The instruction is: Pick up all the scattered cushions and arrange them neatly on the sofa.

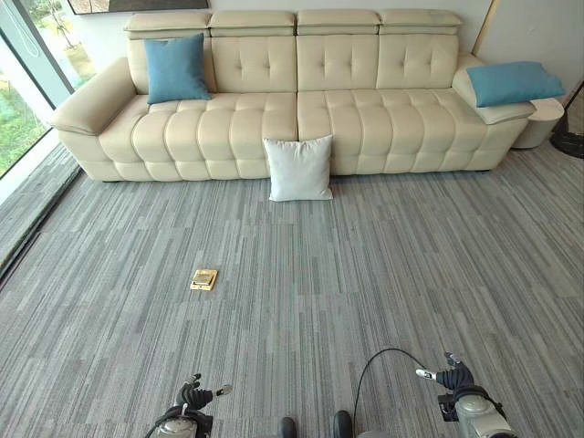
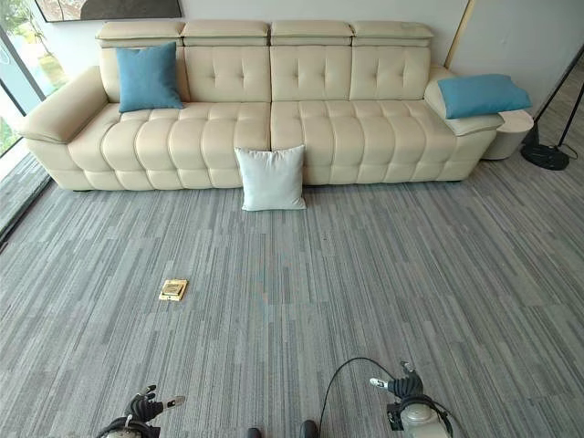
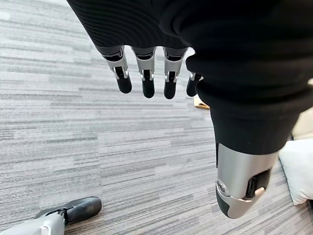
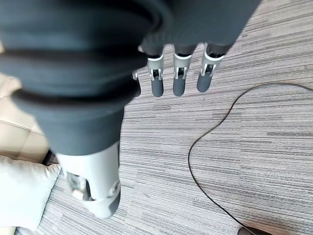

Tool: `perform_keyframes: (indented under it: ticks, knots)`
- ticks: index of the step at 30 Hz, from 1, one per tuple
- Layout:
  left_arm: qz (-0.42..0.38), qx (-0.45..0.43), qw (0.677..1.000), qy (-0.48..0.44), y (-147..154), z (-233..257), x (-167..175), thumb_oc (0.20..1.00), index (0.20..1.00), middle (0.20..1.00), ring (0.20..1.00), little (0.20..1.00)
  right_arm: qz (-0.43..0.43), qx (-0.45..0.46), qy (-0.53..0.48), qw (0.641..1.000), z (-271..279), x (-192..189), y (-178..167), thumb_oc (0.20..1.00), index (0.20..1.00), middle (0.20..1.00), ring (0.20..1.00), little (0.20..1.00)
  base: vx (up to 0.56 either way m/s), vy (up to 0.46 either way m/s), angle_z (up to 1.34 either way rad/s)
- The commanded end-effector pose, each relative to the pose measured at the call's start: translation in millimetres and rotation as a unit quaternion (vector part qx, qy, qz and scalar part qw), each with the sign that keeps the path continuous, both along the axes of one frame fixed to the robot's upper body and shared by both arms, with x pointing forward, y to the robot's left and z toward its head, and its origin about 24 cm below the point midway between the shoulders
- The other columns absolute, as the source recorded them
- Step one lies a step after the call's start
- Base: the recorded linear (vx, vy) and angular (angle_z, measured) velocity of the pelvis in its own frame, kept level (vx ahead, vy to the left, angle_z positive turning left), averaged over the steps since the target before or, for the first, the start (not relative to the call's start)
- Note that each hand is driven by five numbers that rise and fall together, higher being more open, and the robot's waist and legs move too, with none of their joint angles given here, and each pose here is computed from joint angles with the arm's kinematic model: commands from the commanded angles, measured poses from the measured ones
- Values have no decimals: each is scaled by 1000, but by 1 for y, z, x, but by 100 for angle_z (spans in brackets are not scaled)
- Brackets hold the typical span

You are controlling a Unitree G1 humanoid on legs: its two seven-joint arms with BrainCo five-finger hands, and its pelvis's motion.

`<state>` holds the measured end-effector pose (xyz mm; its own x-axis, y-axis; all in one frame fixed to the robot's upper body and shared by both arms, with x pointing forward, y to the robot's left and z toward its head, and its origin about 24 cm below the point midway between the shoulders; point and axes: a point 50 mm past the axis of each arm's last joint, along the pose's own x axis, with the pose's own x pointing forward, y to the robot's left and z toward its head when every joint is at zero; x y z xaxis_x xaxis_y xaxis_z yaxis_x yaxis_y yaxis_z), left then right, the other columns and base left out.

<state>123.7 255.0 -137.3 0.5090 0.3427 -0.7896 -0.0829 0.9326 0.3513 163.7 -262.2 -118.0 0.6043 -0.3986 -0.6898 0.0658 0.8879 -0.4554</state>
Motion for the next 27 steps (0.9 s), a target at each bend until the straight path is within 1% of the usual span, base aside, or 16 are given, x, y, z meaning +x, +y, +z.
perform_keyframes:
  ticks: [1,11,20,27]
  knots:
    - [4,24,1000,-3,14,5,7,1000,1000,1000,1000,1000,-13,-19,-10,1000,6,4,-14,1000,1000,1000,1000,1000,0,0,0]
    - [26,5,999,-18,10,5,10,1000,1000,1000,1000,1000,-14,-10,6,1000,0,-3,-8,1000,1000,1000,1000,1000,0,0,0]
    - [21,1,1000,-18,6,4,10,1000,1000,1000,1000,1000,-25,13,13,1000,-5,-7,-2,1000,1000,1000,1000,1000,0,0,0]
    - [44,-33,998,-10,0,-1,3,1000,1000,1000,1000,1000,-20,18,25,999,-8,-9,1,1000,1000,1000,1000,1000,0,0,0]
